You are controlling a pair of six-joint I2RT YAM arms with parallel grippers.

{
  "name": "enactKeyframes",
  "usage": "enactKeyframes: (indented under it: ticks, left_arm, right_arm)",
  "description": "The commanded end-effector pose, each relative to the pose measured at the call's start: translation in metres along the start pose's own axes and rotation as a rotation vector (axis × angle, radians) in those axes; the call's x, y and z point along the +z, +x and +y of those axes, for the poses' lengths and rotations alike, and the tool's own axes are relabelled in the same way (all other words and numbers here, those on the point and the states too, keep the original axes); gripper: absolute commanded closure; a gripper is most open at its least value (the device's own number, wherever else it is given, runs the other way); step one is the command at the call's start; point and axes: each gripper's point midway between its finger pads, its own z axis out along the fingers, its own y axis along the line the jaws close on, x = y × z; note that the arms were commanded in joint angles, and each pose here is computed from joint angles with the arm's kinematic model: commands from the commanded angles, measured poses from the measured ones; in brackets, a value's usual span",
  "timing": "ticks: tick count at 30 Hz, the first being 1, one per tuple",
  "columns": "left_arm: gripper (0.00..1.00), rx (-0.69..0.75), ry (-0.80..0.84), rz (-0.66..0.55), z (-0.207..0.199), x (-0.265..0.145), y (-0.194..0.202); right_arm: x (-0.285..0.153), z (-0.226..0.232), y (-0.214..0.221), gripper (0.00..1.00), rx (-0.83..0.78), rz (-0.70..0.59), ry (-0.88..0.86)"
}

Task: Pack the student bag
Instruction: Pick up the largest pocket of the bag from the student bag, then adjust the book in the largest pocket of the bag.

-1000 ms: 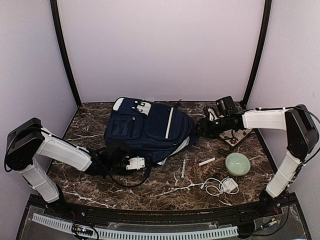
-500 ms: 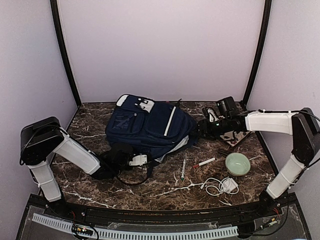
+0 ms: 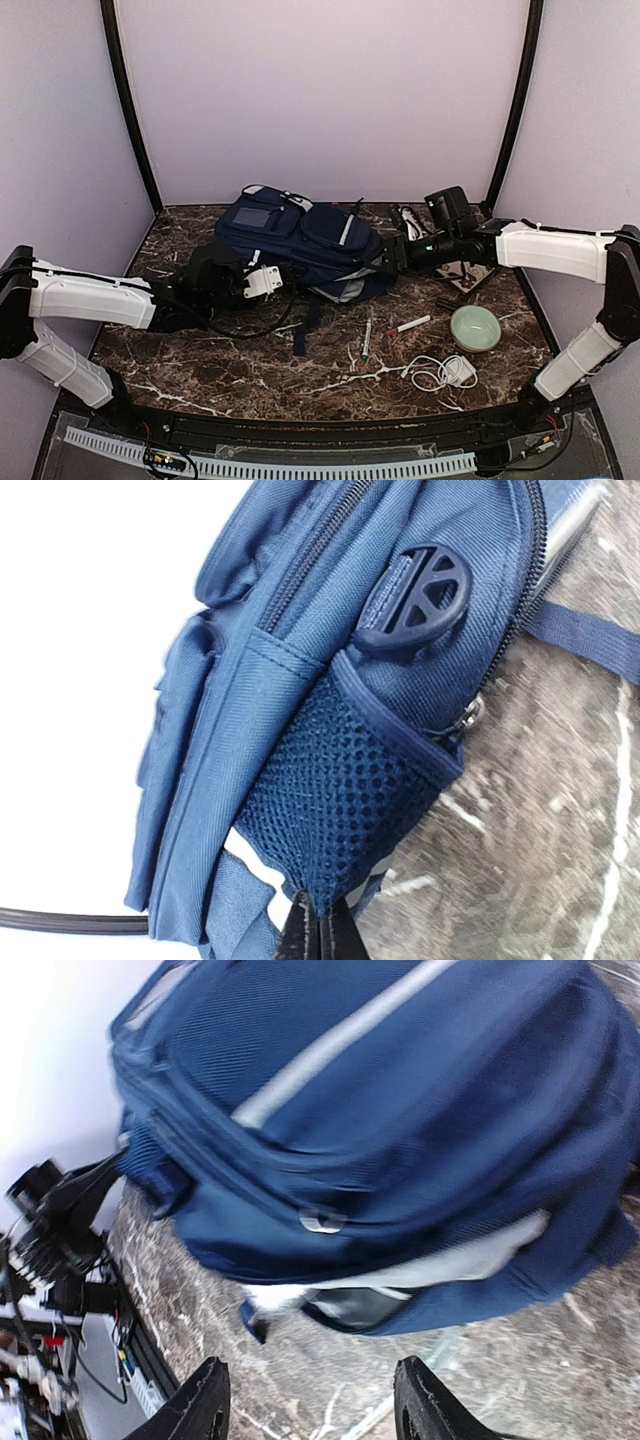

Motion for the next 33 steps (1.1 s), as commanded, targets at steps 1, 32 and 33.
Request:
enactKeyframes:
  ticks: [1, 32, 33]
  left_arm:
    - [1.00, -0.154, -0.033, -0.077, 0.037, -0.014, -0.025]
    - [1.00, -0.272, 0.008, -0.158, 0.064, -0.030, -0.056]
    - [1.00, -0.273, 0.008, -0.159, 0.065, -0.031, -0.056]
  right_arm:
    - [0.001, 0.043, -0.002, 0.44, -0.131, 0.014, -0.074]
    - [0.085, -0.012, 0.041, 0.47, -0.309, -0.042, 0.332]
    - [0.086, -0.013, 0.035, 0.48, -0.308, -0.063, 0.349]
